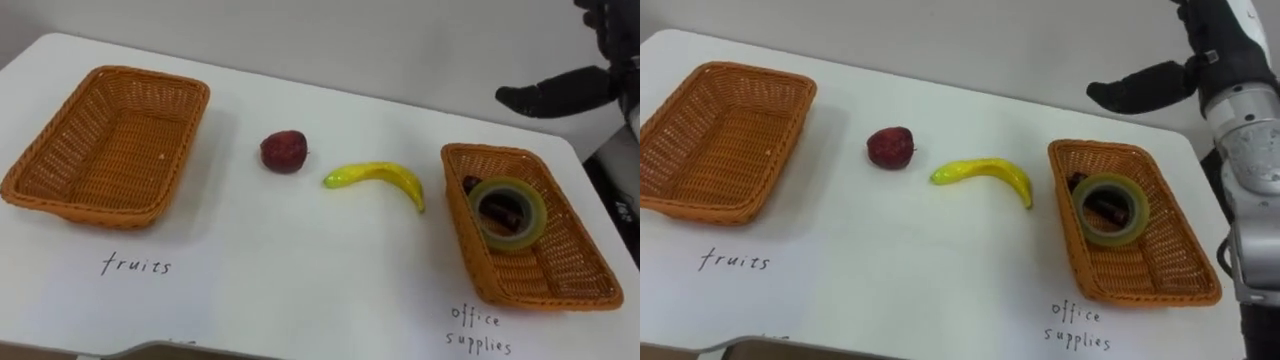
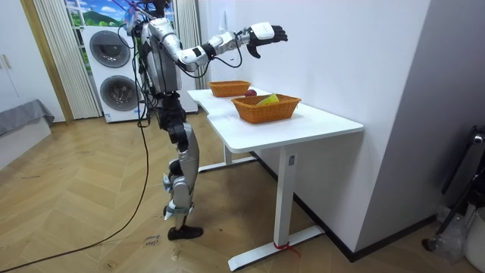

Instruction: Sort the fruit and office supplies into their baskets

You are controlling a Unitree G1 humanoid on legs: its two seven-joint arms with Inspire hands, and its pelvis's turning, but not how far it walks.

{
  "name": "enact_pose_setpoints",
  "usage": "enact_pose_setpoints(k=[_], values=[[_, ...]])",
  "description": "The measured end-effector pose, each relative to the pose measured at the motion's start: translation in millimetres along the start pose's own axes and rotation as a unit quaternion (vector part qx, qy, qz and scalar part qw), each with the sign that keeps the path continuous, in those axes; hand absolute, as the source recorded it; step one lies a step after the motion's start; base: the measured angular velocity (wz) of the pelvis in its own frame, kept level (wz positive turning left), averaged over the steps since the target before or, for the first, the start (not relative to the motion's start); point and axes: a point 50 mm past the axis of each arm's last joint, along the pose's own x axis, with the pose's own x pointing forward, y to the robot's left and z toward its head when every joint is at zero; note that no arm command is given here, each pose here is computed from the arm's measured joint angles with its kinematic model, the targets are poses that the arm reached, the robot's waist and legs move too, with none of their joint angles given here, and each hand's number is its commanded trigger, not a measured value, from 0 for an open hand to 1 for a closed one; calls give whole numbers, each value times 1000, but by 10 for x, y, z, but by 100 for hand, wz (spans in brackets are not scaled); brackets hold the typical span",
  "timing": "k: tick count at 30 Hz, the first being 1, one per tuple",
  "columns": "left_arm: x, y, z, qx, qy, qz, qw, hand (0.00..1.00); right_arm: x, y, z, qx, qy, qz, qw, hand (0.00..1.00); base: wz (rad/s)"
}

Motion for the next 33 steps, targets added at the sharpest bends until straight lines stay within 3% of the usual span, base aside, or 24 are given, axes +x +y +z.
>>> enact_pose_setpoints(k=[11,33], values=[[-1,3,-1,1,2,-12,1000,0,95,104,111,-17,-9,27,999,0,5],[-18,194,-255,33,73,-8,997,0,137,395,-250,-42,83,109,990,0,8]])
